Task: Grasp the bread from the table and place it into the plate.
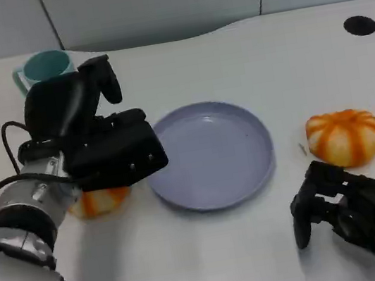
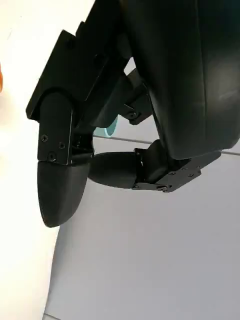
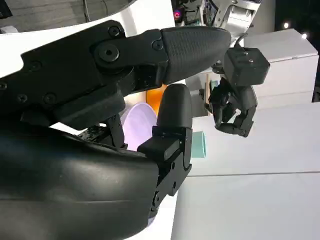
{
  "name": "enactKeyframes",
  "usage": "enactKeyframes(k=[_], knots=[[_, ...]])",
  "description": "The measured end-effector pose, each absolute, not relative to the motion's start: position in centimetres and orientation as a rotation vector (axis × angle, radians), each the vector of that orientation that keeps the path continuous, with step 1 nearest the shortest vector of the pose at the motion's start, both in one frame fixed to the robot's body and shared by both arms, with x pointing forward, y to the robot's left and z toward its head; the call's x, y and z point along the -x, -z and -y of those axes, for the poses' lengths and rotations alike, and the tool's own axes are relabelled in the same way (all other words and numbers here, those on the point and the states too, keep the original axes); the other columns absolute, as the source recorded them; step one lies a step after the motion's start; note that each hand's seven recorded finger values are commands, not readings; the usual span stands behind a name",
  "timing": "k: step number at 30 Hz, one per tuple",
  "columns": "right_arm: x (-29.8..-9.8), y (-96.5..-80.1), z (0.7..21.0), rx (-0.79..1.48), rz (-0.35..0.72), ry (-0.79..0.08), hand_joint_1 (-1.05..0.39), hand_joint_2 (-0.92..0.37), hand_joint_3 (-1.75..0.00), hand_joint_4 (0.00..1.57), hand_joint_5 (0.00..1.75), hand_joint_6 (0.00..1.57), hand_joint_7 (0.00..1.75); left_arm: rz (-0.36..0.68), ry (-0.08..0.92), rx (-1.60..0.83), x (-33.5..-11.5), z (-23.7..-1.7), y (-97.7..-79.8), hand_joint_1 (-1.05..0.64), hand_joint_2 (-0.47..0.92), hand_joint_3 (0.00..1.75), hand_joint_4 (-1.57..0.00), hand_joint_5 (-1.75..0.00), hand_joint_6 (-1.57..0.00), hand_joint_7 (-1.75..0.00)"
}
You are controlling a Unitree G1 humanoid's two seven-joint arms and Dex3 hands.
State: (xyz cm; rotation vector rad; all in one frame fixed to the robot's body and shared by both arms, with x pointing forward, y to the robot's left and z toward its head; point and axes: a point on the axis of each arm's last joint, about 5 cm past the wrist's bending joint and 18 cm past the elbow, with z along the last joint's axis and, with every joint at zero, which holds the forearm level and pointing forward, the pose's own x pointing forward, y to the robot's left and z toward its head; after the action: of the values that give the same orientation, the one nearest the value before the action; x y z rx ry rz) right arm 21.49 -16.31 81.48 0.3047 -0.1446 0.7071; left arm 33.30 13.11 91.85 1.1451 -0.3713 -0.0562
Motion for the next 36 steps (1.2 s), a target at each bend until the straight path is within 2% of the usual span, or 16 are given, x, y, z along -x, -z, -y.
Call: enactKeyframes(k=[2,3,5,6,7,10,16,22,27,30,36], knots=[[-21.5,-81.5,16.3,-0.308,0.143,-0.709,-0.69,-0.92,-0.3,0.59,1.75,0.47,1.38,0.286,0.095,-1.199,-33.4,-13.3,-91.9,-1.05,0.92,0.33,-0.06,-1.72,-0.03,-1.59],[-21.6,-81.6,16.3,-0.31,0.143,-0.71,-0.69,-0.92,-0.3,0.58,1.75,0.47,1.38,0.242,0.113,-1.227,-33.5,-13.4,-91.8,-1.05,0.92,0.39,-0.02,-1.66,-0.01,-1.29],[-21.6,-81.6,16.3,-0.313,0.141,-0.71,-0.69,-0.92,-0.31,0.59,1.75,0.47,1.39,0.173,0.147,-1.265,-33.5,-13.6,-91.7,-1.05,0.92,0.51,0.0,-1.59,0.0,-0.33],[-21.7,-81.7,16.3,-0.311,0.143,-0.709,-0.69,-0.92,-0.31,0.59,1.75,0.47,1.39,0.149,0.16,-1.281,-33.5,-13.6,-91.6,-1.05,0.92,0.55,0.0,-1.59,0.0,-0.17],[-21.6,-81.7,16.3,-0.31,0.143,-0.707,-0.69,-0.92,-0.31,0.59,1.75,0.47,1.39,0.128,0.172,-1.297,-33.5,-13.7,-91.6,-1.05,0.92,0.62,0.0,-1.67,0.0,-0.08],[-21.6,-81.7,16.3,-0.309,0.143,-0.707,-0.69,-0.92,-0.32,0.59,1.75,0.46,1.39,0.093,0.185,-1.354,-33.5,-13.8,-91.4,-1.05,0.92,0.69,0.0,-1.74,0.0,-0.01],[-21.5,-81.7,16.4,-0.291,0.162,-0.701,-0.69,-0.92,-0.33,0.59,1.75,0.44,1.4,0.063,0.2,-1.407,-33.4,-13.9,-91.2,-1.05,0.92,0.77,0.0,-1.75,0.0,0.0],[-21.3,-81.6,16.4,-0.268,0.181,-0.694,-0.7,-0.92,-0.35,0.59,1.75,0.43,1.41,0.01,0.205,-1.42,-32.8,-14.4,-90.1,-1.05,0.92,0.79,0.0,-1.75,0.0,0.0],[-21.3,-81.5,16.4,-0.279,0.168,-0.7,-0.71,-0.92,-0.31,0.6,1.75,0.45,1.41,-0.042,0.223,-1.427,-32.5,-14.7,-89.6,-1.05,0.92,0.72,0.0,-1.75,0.0,0.0],[-21.2,-81.6,16.4,-0.273,0.174,-0.694,-0.69,-0.92,-0.31,0.6,1.75,0.45,1.41,-0.082,0.246,-1.428,-32.1,-14.7,-89.0,-1.05,0.92,0.59,0.0,-1.75,0.0,0.0],[-20.8,-81.5,16.3,-0.283,0.172,-0.697,-0.7,-0.92,-0.3,0.59,1.75,0.45,1.4,-0.137,0.291,-1.42,-31.2,-14.3,-87.6,-1.05,0.92,0.47,0.0,-1.75,0.0,0.0]])
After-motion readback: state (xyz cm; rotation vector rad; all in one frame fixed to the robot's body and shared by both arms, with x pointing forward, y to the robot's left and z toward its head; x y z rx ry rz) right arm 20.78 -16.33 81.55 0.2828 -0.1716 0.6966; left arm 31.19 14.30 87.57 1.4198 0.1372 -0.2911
